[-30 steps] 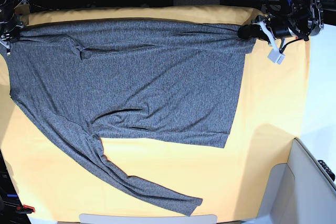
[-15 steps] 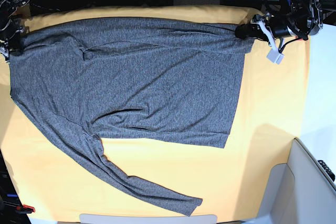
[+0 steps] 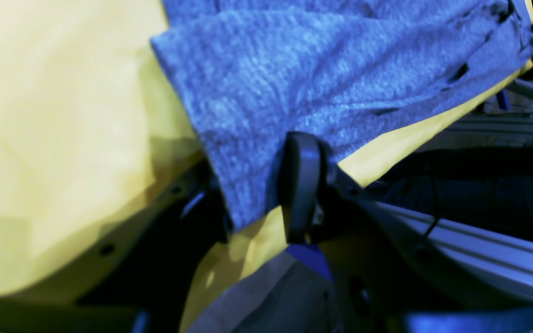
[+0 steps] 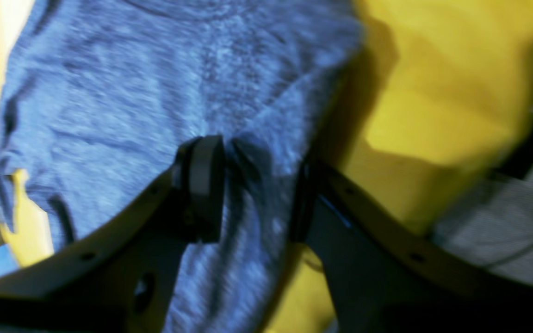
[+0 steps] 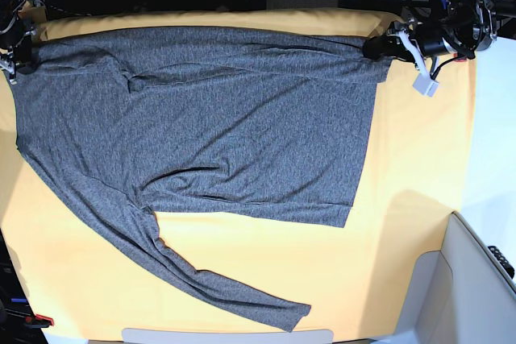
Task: Fold the T-shirt properly
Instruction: 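Drag the shirt edge with both grippers to straighten the shirt, then release the shirt and raise both grippers, then lower both grippers to the shirt hem corners and grasp them, then lift the hem with both grippers and fold it toward the collar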
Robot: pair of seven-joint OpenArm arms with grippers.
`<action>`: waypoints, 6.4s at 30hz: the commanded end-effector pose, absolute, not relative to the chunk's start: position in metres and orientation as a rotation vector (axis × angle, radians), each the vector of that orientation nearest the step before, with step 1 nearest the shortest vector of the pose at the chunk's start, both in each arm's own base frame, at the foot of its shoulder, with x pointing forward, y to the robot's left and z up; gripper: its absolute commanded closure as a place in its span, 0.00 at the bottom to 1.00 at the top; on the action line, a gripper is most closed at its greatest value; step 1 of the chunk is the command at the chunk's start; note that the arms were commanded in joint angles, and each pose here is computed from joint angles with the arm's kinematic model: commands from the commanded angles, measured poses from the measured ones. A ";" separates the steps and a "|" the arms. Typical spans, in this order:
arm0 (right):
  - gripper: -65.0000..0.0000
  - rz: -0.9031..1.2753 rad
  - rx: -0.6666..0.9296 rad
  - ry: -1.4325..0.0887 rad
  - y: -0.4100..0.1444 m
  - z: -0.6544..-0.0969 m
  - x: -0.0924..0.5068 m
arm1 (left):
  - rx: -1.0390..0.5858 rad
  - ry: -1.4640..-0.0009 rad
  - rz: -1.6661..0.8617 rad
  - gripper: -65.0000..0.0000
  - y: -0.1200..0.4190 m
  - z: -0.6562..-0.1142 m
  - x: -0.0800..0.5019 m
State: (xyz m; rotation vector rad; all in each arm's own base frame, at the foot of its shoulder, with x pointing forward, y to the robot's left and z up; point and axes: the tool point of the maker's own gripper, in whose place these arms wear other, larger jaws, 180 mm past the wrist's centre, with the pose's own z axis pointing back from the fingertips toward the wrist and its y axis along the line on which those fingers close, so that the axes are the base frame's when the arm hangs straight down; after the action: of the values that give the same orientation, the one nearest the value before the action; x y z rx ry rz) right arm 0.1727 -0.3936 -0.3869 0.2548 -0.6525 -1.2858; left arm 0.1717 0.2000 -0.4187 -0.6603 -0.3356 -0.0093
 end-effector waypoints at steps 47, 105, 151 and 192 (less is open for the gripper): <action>0.64 -0.771 0.201 -0.910 -0.406 -0.283 0.366 | -0.566 -0.705 -0.251 0.71 0.206 -0.287 0.412; 0.64 -0.581 0.252 -0.906 -0.352 -0.329 0.472 | -0.536 -0.600 0.108 0.63 0.178 -0.402 0.465; 0.45 -0.344 -0.043 -0.902 -0.422 -0.332 0.444 | -0.577 -0.596 0.093 0.99 0.147 -0.411 0.462; 1.00 -0.200 0.028 -0.897 -0.374 -0.375 0.443 | -0.574 -0.576 0.100 0.99 0.148 -0.421 0.453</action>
State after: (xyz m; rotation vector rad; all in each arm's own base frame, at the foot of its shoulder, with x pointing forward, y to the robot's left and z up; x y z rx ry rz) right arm 0.4401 -0.3692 -0.3823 0.0373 -0.9023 -0.2139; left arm 0.4604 0.1494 -0.4167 -0.5949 -0.6323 0.1453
